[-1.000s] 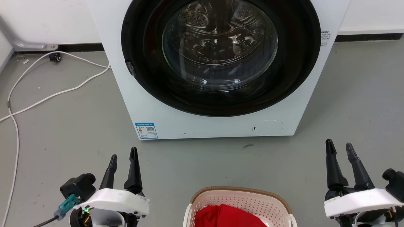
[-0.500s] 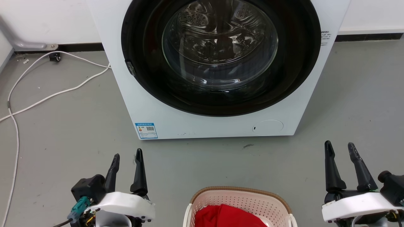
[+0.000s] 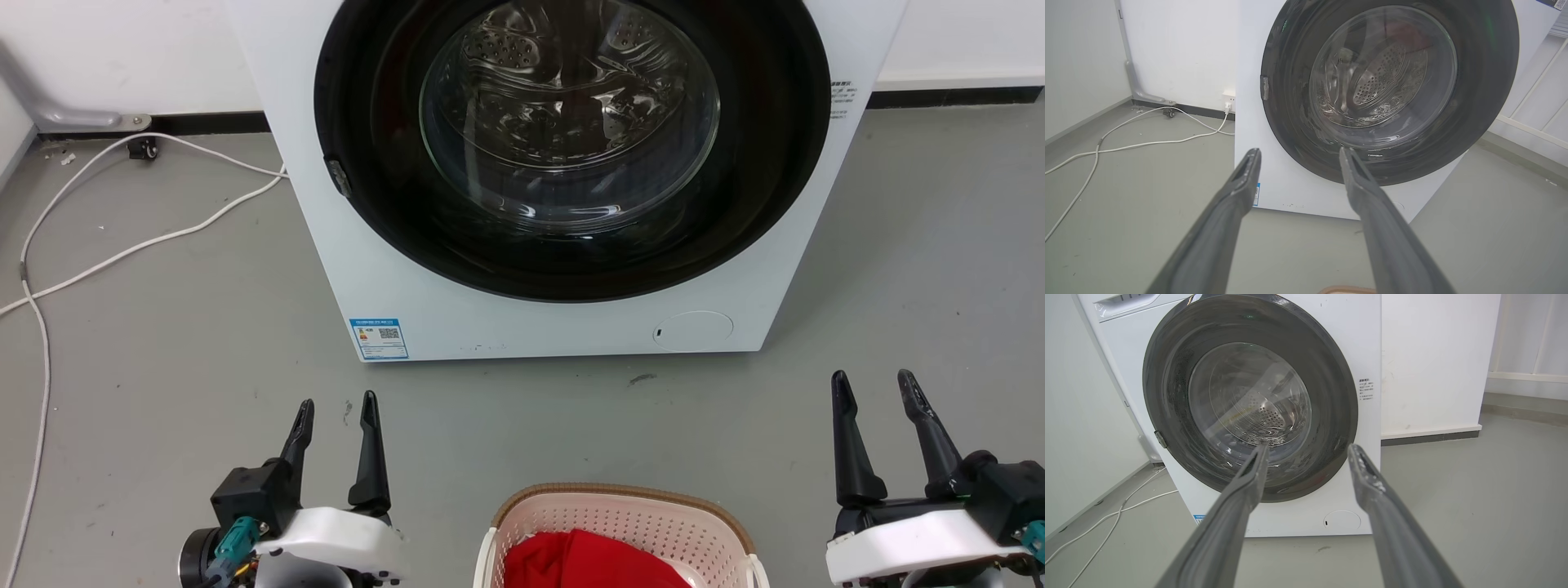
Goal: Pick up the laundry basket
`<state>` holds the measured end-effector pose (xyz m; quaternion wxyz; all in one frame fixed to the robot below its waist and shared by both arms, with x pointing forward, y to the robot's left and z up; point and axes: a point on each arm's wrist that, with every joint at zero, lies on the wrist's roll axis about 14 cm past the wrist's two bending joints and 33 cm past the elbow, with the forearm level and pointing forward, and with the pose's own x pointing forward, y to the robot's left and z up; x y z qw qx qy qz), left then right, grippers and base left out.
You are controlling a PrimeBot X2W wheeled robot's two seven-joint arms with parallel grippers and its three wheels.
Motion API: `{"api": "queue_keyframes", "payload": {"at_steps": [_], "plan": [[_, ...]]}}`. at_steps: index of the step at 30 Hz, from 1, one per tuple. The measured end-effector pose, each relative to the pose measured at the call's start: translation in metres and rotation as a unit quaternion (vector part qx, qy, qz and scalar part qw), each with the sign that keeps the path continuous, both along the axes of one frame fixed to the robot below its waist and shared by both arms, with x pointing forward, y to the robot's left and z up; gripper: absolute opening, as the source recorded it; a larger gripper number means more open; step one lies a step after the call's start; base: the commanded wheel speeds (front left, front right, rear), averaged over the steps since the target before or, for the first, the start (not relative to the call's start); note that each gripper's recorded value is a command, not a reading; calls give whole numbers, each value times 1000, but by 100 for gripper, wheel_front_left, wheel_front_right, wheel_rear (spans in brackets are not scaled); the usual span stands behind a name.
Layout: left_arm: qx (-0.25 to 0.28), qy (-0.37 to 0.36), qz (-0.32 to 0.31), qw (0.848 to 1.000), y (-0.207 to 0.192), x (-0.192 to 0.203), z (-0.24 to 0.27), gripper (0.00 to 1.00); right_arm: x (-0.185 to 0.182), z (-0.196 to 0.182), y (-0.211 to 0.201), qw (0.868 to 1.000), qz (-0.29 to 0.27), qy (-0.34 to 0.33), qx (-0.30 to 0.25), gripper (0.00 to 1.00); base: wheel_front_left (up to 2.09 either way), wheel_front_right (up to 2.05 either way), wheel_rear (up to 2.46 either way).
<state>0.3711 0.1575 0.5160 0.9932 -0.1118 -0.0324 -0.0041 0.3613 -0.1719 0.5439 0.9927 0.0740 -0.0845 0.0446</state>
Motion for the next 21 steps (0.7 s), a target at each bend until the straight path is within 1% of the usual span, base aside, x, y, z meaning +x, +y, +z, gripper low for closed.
{"api": "queue_keyframes", "payload": {"at_steps": [11, 21], "plan": [[41, -14, -3, 999, -3, 0, 3, 100, -2, 5, -1, 1000, -3, -14, -20, 100, 0, 0, 0], [76, -24, -6, 997, -7, -3, 5, 100, -5, 6, 2, 999, 0, -21, -49, 100, 0, 0, 0]]}}
